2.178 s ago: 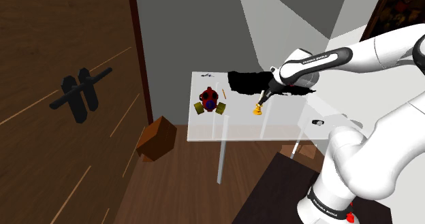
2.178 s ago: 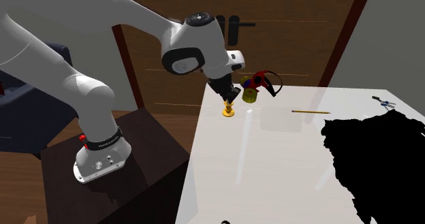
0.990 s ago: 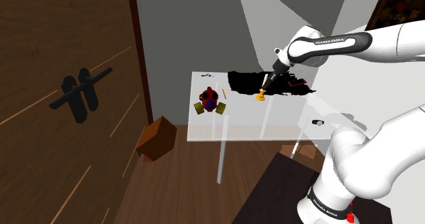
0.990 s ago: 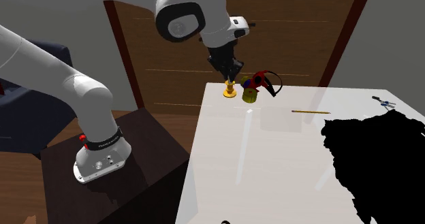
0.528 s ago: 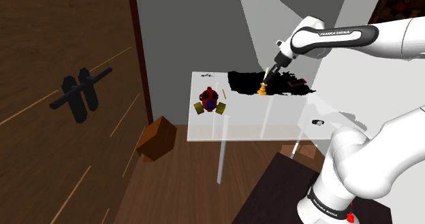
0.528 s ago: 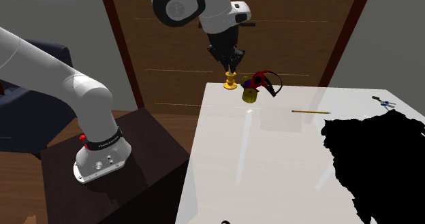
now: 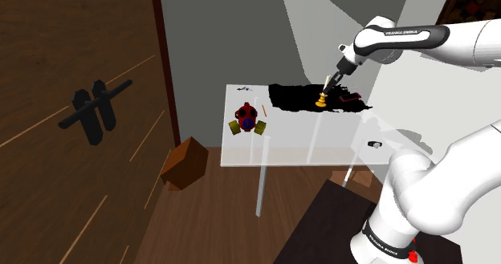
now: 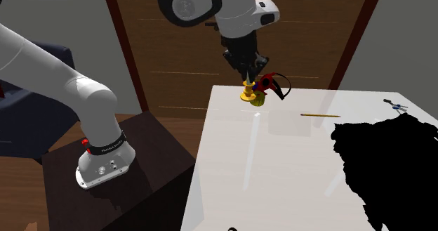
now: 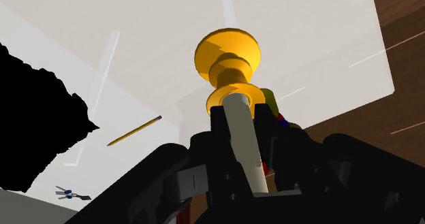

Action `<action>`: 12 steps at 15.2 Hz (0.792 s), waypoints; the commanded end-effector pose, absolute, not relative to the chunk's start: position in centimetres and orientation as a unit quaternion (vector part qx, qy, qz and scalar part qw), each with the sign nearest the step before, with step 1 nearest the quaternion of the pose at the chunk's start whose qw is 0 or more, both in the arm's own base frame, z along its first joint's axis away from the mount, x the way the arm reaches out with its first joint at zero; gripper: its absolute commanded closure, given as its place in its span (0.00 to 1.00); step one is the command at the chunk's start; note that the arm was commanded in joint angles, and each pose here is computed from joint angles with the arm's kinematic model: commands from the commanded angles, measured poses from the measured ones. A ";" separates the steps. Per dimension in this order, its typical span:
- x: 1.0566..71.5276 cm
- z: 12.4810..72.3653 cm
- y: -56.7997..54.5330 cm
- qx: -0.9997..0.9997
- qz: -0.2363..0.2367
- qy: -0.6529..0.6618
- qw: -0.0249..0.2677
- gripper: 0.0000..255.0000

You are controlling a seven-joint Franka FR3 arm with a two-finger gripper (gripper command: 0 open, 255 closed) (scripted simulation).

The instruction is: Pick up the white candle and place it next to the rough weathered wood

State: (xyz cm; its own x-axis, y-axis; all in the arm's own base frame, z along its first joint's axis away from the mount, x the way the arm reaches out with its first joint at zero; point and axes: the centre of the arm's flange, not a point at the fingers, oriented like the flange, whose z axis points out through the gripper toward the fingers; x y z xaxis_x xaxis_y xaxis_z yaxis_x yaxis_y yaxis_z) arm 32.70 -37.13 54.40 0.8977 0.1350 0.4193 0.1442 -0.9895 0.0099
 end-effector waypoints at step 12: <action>26.2 54.4 -52.9 -0.974 -0.214 -0.072 0.011 1.00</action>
